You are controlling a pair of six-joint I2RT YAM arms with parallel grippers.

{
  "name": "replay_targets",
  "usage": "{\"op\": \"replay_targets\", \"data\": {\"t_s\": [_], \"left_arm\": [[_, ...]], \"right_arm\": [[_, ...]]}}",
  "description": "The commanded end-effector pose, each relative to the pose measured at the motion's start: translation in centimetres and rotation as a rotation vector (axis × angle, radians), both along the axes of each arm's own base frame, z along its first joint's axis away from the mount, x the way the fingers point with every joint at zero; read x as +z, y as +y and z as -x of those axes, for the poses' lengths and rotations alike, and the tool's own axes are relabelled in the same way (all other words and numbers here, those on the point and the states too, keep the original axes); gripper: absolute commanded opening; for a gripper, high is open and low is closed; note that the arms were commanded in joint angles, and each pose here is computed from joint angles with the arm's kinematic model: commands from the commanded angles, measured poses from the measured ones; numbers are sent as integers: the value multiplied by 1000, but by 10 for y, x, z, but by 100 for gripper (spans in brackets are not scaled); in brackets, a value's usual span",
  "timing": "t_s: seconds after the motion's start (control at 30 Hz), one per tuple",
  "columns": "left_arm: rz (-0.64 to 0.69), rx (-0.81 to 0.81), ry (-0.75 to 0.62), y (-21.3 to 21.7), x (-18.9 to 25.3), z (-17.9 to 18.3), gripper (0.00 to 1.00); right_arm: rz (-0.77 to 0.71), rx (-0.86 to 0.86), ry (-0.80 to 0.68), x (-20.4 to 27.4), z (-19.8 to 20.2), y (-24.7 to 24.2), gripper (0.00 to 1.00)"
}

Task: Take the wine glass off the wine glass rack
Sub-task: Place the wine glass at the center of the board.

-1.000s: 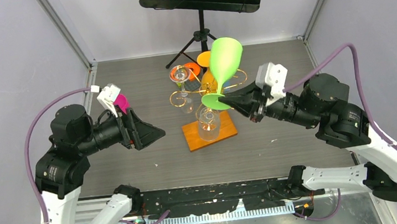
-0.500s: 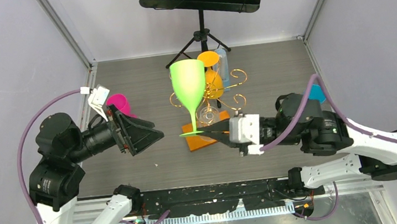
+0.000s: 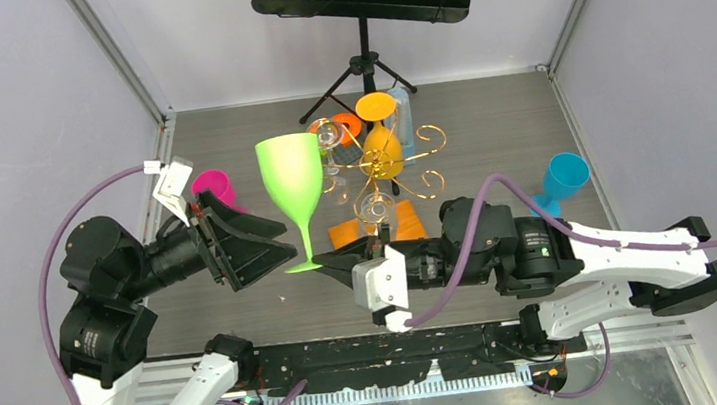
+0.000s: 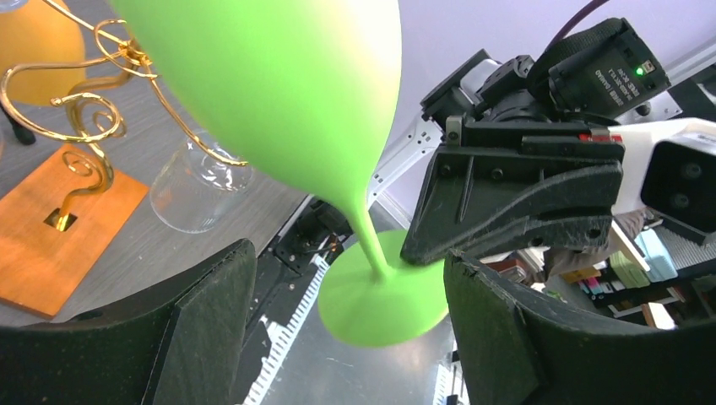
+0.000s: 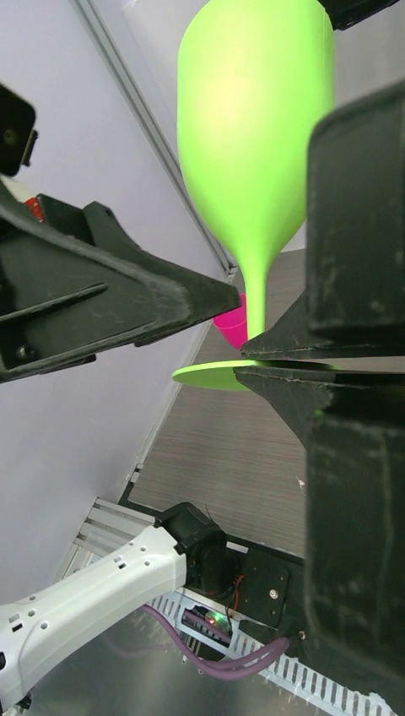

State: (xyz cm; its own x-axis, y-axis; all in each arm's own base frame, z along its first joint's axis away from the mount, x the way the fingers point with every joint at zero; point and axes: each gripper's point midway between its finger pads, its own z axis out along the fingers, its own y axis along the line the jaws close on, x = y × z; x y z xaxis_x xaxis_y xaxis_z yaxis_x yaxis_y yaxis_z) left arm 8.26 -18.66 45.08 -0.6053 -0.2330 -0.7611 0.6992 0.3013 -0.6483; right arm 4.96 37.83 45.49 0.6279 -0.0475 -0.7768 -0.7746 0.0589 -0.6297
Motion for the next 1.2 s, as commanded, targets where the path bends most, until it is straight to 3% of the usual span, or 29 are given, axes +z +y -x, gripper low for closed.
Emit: {"op": "replay_targets", "data": {"t_s": [0.0,0.27,0.77,0.87,0.93,1.0,1.03,1.17], "left_arm": [[45,-49,-32,-5,8,4,80],[50,-67,-32,-6,8,5,76],[80,-114,-41,-8,16,14,17],[82,-119,-44,-8,17,14,0],[82,-121,-49,-8,17,15,0],[81,-125,-60,-8,18,17,0],[81,-126,-67,-7,19,18,0],[71,-129,-73,-6,18,20,0]], "right_arm": [[-129,8,-51,45,4,5,6],[-148,33,-64,51,11,19,6],[-160,15,-89,50,13,27,6],[-154,14,-88,48,15,25,6],[-152,4,-86,47,14,24,6],[-157,-15,-79,47,12,20,13],[-153,-24,-74,43,11,20,27],[-184,-61,-44,45,7,5,61]]}}
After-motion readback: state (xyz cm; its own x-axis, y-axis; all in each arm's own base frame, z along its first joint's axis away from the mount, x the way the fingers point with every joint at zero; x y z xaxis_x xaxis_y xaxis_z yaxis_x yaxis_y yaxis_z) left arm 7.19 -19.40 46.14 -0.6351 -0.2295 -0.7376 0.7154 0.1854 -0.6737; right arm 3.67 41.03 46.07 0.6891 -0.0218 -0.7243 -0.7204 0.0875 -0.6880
